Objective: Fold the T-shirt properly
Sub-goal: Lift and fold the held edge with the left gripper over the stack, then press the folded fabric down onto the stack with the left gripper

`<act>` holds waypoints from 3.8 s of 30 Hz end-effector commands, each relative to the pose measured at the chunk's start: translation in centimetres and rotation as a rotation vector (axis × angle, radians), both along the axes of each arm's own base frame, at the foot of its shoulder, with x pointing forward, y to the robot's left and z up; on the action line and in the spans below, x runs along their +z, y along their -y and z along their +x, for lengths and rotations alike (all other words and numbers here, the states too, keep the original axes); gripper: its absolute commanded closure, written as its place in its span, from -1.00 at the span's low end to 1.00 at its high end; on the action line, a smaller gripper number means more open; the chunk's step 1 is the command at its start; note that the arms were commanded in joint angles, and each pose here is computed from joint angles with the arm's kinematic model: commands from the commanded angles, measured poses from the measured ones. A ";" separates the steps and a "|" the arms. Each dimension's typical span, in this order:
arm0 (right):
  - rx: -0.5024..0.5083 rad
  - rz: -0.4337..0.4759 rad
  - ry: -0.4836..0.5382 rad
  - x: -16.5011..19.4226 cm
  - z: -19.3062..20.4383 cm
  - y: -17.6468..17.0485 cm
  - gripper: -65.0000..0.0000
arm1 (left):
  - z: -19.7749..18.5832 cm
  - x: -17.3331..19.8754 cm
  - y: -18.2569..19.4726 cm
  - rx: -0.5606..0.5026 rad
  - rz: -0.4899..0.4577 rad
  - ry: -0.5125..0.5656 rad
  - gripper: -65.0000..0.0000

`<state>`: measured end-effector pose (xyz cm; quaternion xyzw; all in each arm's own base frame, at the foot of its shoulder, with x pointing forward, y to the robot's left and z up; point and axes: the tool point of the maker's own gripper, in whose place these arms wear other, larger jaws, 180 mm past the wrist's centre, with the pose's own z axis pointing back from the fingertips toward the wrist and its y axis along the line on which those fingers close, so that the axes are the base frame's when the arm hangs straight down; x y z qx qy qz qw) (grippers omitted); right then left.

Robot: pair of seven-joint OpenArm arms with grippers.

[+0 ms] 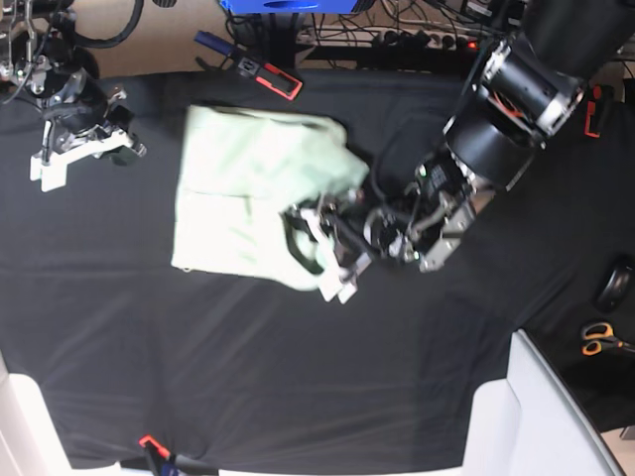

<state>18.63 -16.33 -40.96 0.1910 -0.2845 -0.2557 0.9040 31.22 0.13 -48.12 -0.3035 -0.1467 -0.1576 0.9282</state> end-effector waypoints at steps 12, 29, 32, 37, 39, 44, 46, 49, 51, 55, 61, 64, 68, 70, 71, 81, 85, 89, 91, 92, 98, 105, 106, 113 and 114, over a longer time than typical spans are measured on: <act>0.000 -0.005 0.032 0.7 0.5 0.3 1.00 | 8.3 4.6 -0.5 -0.323 0.483 0.267 1.00; 0.002 -0.006 0.039 0.9 0.7 0.3 1.00 | 10.6 5.4 5.6 -0.612 0.803 0.719 1.00; 0.002 -0.006 0.039 0.9 0.7 0.3 1.00 | 10.4 5.0 6.1 -0.640 0.798 0.766 1.00; 0.002 -0.008 0.039 0.9 0.8 0.3 1.00 | 10.1 5.1 7.1 -0.648 0.757 0.806 1.00; 0.002 -0.008 0.049 1.1 1.1 0.3 1.00 | 10.2 5.2 7.3 -0.651 0.750 0.821 1.00; 0.003 -0.007 0.061 1.3 1.7 0.3 1.00 | 10.7 6.7 9.0 -0.644 0.687 0.902 1.00; 0.003 -0.007 0.067 1.5 1.9 0.3 1.00 | 10.8 6.9 9.2 -0.649 0.684 0.912 1.00; 0.003 -0.007 0.072 1.6 2.1 0.3 1.00 | 9.8 6.6 10.4 -0.731 0.697 0.944 1.00; 0.003 -0.007 0.072 1.6 2.1 0.3 1.00 | 9.0 6.1 11.1 -0.788 0.704 0.959 1.00; 0.002 -0.008 0.075 1.6 2.2 0.3 1.00 | 8.0 5.5 11.6 -0.823 0.697 0.959 1.00; 0.003 -0.007 0.078 1.7 2.4 0.3 1.00 | 8.4 5.7 11.5 -0.819 0.706 0.963 1.00; 0.002 -0.008 0.081 1.7 2.4 0.3 1.00 | 8.4 5.7 11.5 -0.823 0.709 0.965 1.00; 0.002 -0.008 0.081 1.7 2.4 0.3 1.00 | 8.2 5.6 11.5 -0.829 0.708 0.964 1.00; 0.002 -0.008 0.081 1.7 2.4 0.3 1.00 | 8.2 5.6 11.6 -0.828 0.706 0.965 1.00; 0.002 -0.008 0.081 1.7 2.4 0.3 1.00 | 8.2 5.7 11.6 -0.828 0.705 0.966 1.00; 0.002 -0.008 0.078 1.7 2.3 0.3 1.00 | 8.3 5.6 11.6 -0.820 0.694 0.969 1.00; 0.003 -0.007 0.078 1.7 2.4 0.3 1.00 | 8.4 5.3 10.6 -0.814 0.753 0.926 1.00; 0.003 -0.007 0.078 1.7 2.4 0.3 1.00 | 8.3 5.3 10.5 -0.815 0.754 0.924 1.00; 0.003 -0.007 0.077 1.6 2.3 0.3 1.00 | 8.2 5.1 10.5 -0.816 0.755 0.920 1.00; 0.003 -0.007 0.077 1.6 2.3 0.3 1.00 | 8.2 5.1 10.4 -0.817 0.756 0.918 1.00; 0.003 -0.007 0.072 1.6 2.1 0.3 1.00 | 8.2 5.1 10.4 -0.816 0.757 0.917 1.00; 0.003 -0.007 0.074 1.6 2.2 0.3 1.00 | 8.2 5.1 10.4 -0.816 0.757 0.917 1.00; 0.003 -0.007 0.074 1.6 2.2 0.3 1.00 | 8.2 5.1 10.4 -0.815 0.757 0.917 0.96; 0.003 -0.007 0.074 1.6 2.2 0.3 1.00 | 9.0 5.4 9.0 -0.801 0.837 0.874 0.20; 0.003 -0.007 0.074 1.6 2.2 0.3 1.00 | 9.4 6.0 9.1 -0.796 0.839 0.888 0.09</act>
